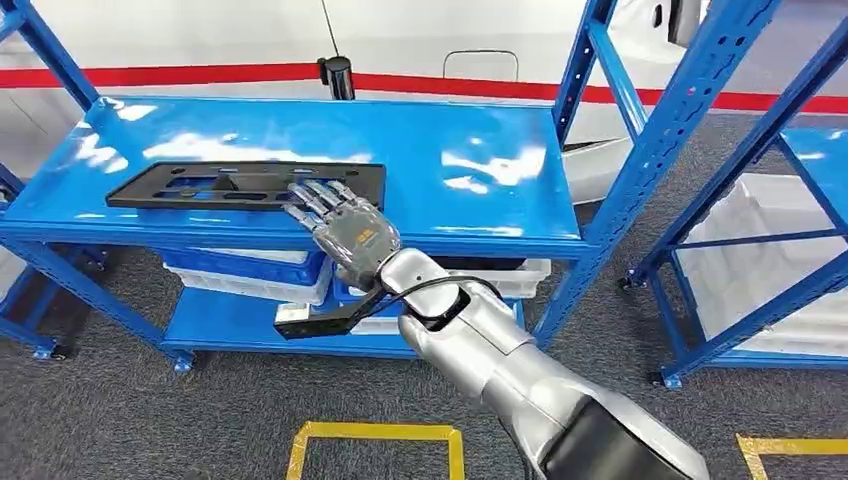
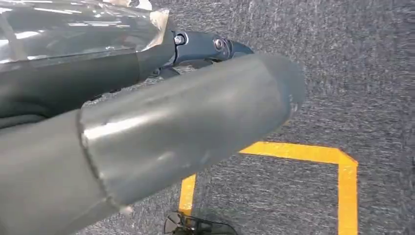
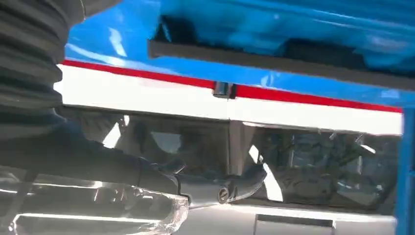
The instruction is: Take the parts from the cabinet and place them on the table.
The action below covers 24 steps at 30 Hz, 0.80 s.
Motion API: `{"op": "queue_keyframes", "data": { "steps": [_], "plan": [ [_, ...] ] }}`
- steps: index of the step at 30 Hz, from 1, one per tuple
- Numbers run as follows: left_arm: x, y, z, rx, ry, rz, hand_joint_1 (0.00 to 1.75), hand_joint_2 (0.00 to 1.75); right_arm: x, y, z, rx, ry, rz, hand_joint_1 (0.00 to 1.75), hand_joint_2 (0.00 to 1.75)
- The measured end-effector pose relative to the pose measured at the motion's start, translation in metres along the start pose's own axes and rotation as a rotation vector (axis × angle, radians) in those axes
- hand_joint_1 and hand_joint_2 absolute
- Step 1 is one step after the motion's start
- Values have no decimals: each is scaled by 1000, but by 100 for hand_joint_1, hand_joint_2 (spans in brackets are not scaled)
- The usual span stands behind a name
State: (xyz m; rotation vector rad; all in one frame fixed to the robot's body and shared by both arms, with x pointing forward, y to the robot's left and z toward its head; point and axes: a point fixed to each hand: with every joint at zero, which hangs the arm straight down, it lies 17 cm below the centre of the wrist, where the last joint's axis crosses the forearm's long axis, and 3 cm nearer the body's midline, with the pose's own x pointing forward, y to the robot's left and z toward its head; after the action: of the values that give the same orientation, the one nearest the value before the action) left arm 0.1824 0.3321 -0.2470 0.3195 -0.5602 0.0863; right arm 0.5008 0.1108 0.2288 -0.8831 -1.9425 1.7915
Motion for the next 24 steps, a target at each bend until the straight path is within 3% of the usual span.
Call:
{"op": "queue_keyframes", "data": {
  "steps": [10, 24],
  "plan": [
    [6, -2, -2, -6, -1, -6, 0, 0, -25, 33, 8, 105, 97, 26, 0, 175],
    [16, -4, -4, -12, -14, -9, 0, 0, -47, 45, 15, 146, 151, 44, 0, 175]
  ]
}}
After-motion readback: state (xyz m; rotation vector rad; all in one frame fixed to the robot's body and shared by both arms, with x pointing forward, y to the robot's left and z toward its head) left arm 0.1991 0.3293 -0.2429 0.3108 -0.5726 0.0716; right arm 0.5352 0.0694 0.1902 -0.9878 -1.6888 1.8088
